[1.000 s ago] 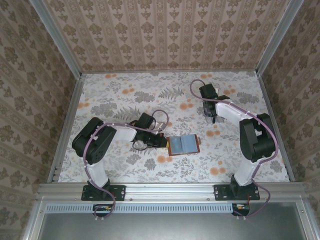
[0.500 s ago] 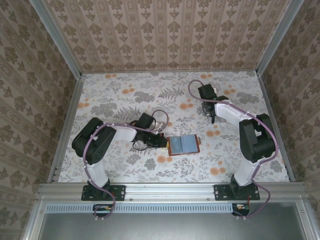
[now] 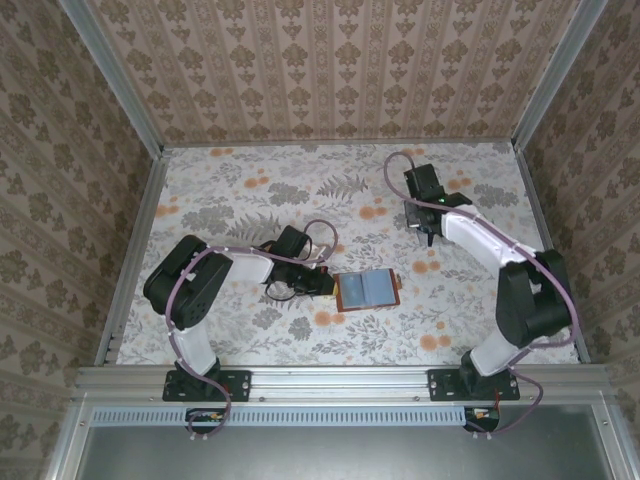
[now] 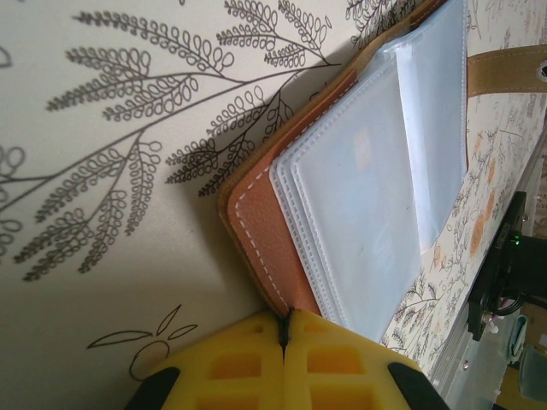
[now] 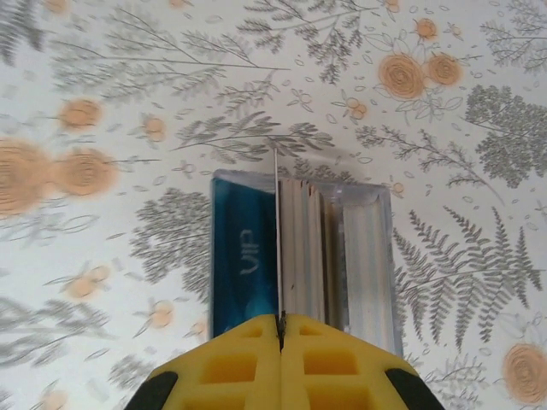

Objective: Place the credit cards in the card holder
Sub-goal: Pick up the credit card from the storage box, then insert the credit card into the card slot.

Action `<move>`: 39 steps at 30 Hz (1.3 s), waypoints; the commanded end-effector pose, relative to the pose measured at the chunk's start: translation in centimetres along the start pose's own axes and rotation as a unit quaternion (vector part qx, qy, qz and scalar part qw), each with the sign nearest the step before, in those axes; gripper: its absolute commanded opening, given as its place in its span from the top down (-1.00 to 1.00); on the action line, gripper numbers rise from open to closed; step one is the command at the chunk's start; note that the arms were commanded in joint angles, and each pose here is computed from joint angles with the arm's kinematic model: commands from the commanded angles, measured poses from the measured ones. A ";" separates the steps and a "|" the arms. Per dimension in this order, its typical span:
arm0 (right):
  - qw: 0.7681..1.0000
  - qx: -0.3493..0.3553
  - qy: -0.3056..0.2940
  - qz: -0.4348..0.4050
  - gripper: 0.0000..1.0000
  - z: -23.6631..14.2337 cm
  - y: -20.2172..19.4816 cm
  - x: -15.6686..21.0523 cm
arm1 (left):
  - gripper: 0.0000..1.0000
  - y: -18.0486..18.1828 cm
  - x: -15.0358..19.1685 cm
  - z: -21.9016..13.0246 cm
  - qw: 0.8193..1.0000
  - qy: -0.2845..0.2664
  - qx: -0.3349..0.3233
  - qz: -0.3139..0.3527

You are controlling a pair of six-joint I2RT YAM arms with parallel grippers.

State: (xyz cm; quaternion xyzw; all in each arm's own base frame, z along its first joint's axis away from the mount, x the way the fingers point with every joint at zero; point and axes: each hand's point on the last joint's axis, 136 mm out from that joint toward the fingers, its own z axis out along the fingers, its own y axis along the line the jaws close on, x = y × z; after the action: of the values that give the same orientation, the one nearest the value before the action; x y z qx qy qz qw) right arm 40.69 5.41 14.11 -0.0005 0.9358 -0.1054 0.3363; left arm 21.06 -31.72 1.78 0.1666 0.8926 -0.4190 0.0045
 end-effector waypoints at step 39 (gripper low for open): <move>0.834 -0.518 0.129 0.140 1.00 -8.0 13.2 15.9 | 1.00 7.4 5.0 -0.2 0.992 0.005 -0.107 -0.061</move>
State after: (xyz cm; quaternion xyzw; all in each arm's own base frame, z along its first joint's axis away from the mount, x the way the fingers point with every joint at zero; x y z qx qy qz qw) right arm 24.20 18.48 7.42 -0.0292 0.8850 0.4302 0.1755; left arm 21.17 -31.06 1.89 0.1748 0.8812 -0.4340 0.0674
